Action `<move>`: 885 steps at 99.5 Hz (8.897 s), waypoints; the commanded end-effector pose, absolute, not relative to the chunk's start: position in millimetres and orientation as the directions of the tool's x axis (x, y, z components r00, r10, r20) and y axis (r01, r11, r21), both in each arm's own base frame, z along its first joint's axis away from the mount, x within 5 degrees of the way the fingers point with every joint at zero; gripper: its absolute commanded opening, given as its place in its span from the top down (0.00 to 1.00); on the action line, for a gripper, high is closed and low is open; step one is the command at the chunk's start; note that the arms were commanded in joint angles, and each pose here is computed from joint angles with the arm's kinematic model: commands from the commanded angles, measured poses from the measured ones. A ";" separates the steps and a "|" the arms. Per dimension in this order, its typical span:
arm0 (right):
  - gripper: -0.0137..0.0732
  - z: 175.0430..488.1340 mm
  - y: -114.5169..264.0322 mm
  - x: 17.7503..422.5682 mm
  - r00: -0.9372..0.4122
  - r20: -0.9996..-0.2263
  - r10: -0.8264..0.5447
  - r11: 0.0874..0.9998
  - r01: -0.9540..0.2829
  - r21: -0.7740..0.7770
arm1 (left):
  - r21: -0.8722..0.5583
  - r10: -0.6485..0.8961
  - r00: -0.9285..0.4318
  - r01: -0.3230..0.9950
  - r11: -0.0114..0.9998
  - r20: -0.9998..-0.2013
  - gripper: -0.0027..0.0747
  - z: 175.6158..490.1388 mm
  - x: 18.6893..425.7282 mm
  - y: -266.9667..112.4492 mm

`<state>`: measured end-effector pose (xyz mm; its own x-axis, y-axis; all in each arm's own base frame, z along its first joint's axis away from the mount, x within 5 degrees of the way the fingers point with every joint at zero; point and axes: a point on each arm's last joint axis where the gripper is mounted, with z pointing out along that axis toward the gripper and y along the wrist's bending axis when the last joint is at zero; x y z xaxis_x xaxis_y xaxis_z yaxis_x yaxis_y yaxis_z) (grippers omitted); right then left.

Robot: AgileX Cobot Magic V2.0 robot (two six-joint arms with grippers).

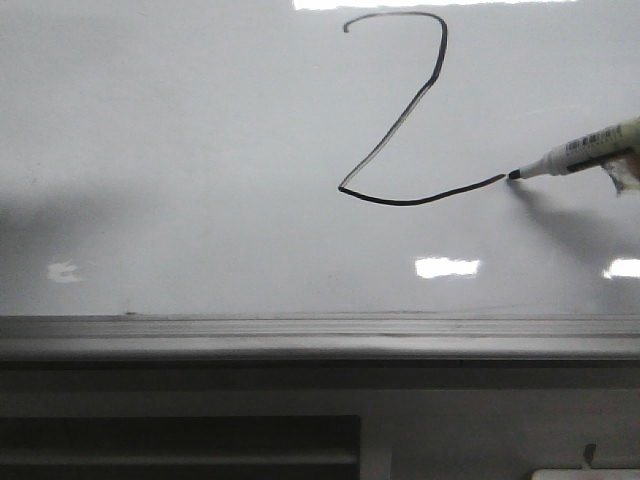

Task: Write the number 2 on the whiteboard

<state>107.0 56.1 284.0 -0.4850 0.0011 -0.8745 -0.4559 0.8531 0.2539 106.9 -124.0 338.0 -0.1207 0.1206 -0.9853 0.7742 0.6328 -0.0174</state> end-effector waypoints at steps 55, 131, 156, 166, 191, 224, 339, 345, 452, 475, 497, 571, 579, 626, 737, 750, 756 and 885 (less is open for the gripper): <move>0.90 345.9 92.3 125.0 -0.465 -0.874 -0.142 0.644 -0.714 0.275 | -0.034 0.115 -0.109 0.854 0.519 -0.987 0.62 352.0 107.0 -172.3; 0.90 351.7 102.3 122.3 -0.430 -0.867 -0.251 0.515 -0.818 0.256 | 0.082 0.323 -0.054 0.916 0.393 -0.945 0.49 323.1 114.5 -235.2; 0.90 352.8 103.5 121.3 -0.419 -0.873 -0.249 0.496 -0.829 0.256 | 0.089 0.328 -0.048 0.916 0.390 -0.943 0.65 322.5 114.6 -235.5; 0.90 353.2 103.7 121.2 -0.420 -0.874 -0.244 0.495 -0.829 0.261 | 0.089 0.328 -0.048 0.916 0.390 -0.943 0.84 322.5 114.6 -235.5; 0.60 353.4 104.2 120.3 -0.426 -0.872 -0.242 0.487 -0.830 0.271 | 0.092 0.328 -0.045 0.916 0.390 -0.944 0.99 323.1 114.5 -235.2; 0.36 370.5 89.7 121.9 -0.324 -0.940 -0.108 0.632 -0.753 0.187 | 0.005 0.226 -0.134 0.850 0.527 -0.965 0.99 332.1 130.4 -203.1; 0.36 355.3 73.7 119.2 -0.298 -0.954 0.018 0.746 -0.631 0.211 | -0.290 -0.156 -0.302 0.476 0.830 -0.941 0.91 279.5 167.9 -182.1; 0.36 349.2 73.9 119.5 -0.316 -0.949 0.015 0.747 -0.627 0.221 | -0.290 -0.156 -0.302 0.476 0.830 -0.941 0.54 279.5 167.9 -182.1; 0.92 284.3 37.6 43.8 0.001 -0.994 0.105 0.857 -0.507 0.090 | -0.051 -0.156 0.084 0.708 0.704 -0.984 0.99 304.3 66.2 -66.6; 0.92 259.6 34.8 31.4 0.045 -0.992 0.115 0.855 -0.514 0.076 | -0.071 -0.242 0.141 0.713 0.697 -0.960 0.99 291.7 49.9 -43.3; 0.92 255.0 32.7 33.2 0.052 -0.991 0.126 0.867 -0.491 0.085 | -0.086 -0.270 0.147 0.716 0.693 -0.952 0.99 290.0 46.5 -38.5; 0.92 254.2 33.2 33.1 0.047 -0.991 0.124 0.865 -0.495 0.085 | -0.087 -0.270 0.145 0.716 0.693 -0.952 0.99 289.5 46.6 -38.6; 0.92 254.2 33.2 33.1 0.047 -0.991 0.124 0.865 -0.495 0.085 | 0.017 -0.198 0.227 0.696 0.717 -0.953 0.99 289.7 45.9 -39.0; 0.92 254.2 33.2 33.1 0.047 -0.991 0.124 0.865 -0.495 0.085 | 0.005 -0.039 0.185 0.230 0.973 -0.982 0.99 251.4 55.5 -12.9; 0.92 254.2 33.2 33.1 0.047 -0.991 0.124 0.865 -0.495 0.085 | -0.012 -0.013 0.095 0.010 1.000 -0.995 0.99 209.2 54.2 -0.5; 0.92 254.2 33.2 33.1 0.047 -0.991 0.124 0.865 -0.495 0.085 | -0.012 -0.013 0.095 0.010 1.000 -0.995 0.99 209.2 54.2 -0.5; 0.92 254.2 33.2 33.1 0.047 -0.991 0.124 0.865 -0.495 0.085 | -0.012 -0.013 0.095 0.010 1.000 -0.995 0.99 209.2 54.2 -0.5; 0.92 196.6 -0.4 56.0 0.016 -0.980 -0.199 0.980 0.010 -0.199 | -0.012 -0.013 0.095 0.010 1.000 -0.995 0.99 209.2 54.2 -0.5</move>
<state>55.8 0.2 197.8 -0.0427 -0.1853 -0.9817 -0.0112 0.9827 -0.1850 56.1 -1.2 205.8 0.0079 0.0079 -0.9999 0.0151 0.9999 0.0081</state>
